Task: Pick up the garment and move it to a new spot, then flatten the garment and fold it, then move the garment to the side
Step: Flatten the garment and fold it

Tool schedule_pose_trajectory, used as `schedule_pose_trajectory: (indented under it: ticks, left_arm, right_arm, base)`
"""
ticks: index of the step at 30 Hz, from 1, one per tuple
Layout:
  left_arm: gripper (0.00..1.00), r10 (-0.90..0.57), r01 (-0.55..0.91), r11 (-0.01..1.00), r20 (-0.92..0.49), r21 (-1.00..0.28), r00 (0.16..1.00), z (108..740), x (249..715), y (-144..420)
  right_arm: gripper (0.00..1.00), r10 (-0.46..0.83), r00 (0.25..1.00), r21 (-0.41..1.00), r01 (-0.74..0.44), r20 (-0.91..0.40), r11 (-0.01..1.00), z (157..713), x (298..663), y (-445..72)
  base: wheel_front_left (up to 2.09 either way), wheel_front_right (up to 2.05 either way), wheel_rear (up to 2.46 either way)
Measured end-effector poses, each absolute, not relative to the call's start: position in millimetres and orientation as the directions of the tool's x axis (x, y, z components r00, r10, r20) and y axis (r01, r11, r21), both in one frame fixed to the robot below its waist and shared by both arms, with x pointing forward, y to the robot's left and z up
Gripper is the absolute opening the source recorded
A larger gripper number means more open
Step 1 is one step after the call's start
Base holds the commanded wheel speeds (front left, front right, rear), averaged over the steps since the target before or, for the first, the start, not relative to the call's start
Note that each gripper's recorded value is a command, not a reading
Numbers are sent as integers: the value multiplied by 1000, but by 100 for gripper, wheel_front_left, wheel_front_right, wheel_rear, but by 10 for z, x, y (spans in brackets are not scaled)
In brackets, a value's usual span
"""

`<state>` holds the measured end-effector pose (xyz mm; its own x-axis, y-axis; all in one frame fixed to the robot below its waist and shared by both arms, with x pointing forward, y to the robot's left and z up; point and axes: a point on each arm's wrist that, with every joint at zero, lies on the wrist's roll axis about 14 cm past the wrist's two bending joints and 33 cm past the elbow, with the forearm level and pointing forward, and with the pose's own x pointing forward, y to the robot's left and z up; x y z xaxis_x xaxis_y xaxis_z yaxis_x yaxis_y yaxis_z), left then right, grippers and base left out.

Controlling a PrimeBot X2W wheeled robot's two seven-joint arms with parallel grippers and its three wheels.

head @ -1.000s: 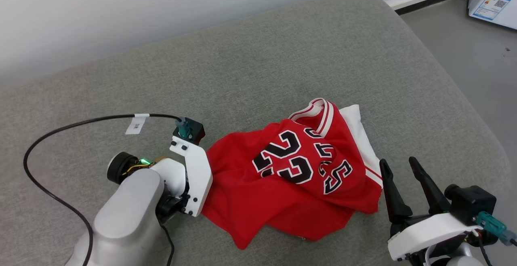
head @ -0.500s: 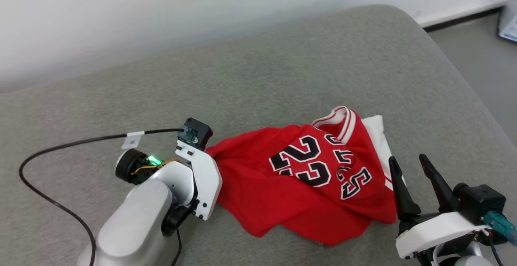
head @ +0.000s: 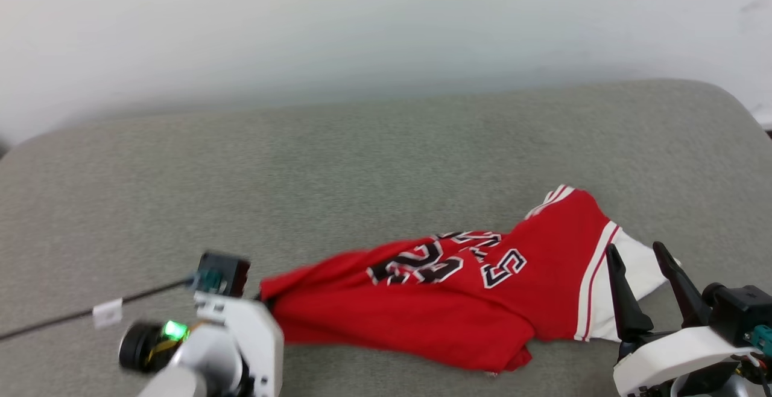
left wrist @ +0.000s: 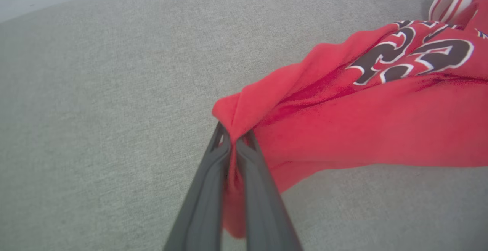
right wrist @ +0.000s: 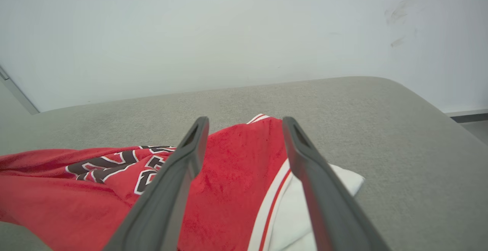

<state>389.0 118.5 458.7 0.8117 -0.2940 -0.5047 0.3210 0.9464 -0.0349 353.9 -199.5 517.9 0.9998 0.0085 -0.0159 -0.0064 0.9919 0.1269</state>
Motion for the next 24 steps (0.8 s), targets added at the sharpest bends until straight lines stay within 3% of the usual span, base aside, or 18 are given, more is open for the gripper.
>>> schedule_pose_trajectory:
  ticks: [4, 8, 9, 10, 11, 15, 20, 24]
  left_arm:
    - [0, -199, 177, 979, -630, -99, 751, 4174, 3356, 1529]
    - [0, -199, 92, 978, -719, -186, 666, 3841, 2904, 1528]
    - [11, -201, 76, 976, -726, -202, 658, 3801, 2860, 1509]
    - [68, -209, 67, 974, -731, -218, 650, 3774, 2828, 1480]
    - [100, -222, 68, 970, -730, -234, 646, 3766, 2815, 1445]
    - [100, -248, 103, 962, -656, -251, 713, 3932, 2965, 1353]
    - [100, -264, 208, 962, -424, -175, 867, 4514, 3467, 1250]
    - [100, -320, 296, 947, -256, -126, 912, 4937, 3804, 1041]
  right_arm:
    - [100, 58, 998, 126, -57, 2, 990, 5255, 3609, -1843]
    - [100, 79, 997, 126, -79, 9, 989, 5291, 3634, -1777]
    - [100, 79, 997, 127, -80, 10, 989, 5294, 3637, -1775]
    - [100, 79, 997, 128, -80, 10, 989, 5295, 3637, -1776]
    - [100, 78, 997, 128, -78, 8, 989, 5294, 3635, -1781]
    - [100, 73, 997, 127, -73, 3, 989, 5287, 3600, -1799]
    - [100, 57, 998, 127, -58, 8, 990, 5319, 3562, -1852]
    - [100, 41, 999, 126, -41, 4, 991, 5309, 3551, -1904]
  base:
    - [0, 0, 0]
    - [0, 0, 0]
    - [0, 0, 0]
    - [0, 0, 0]
    - [0, 0, 0]
    - [0, 0, 0]
    - [0, 0, 0]
    - [0, 0, 0]
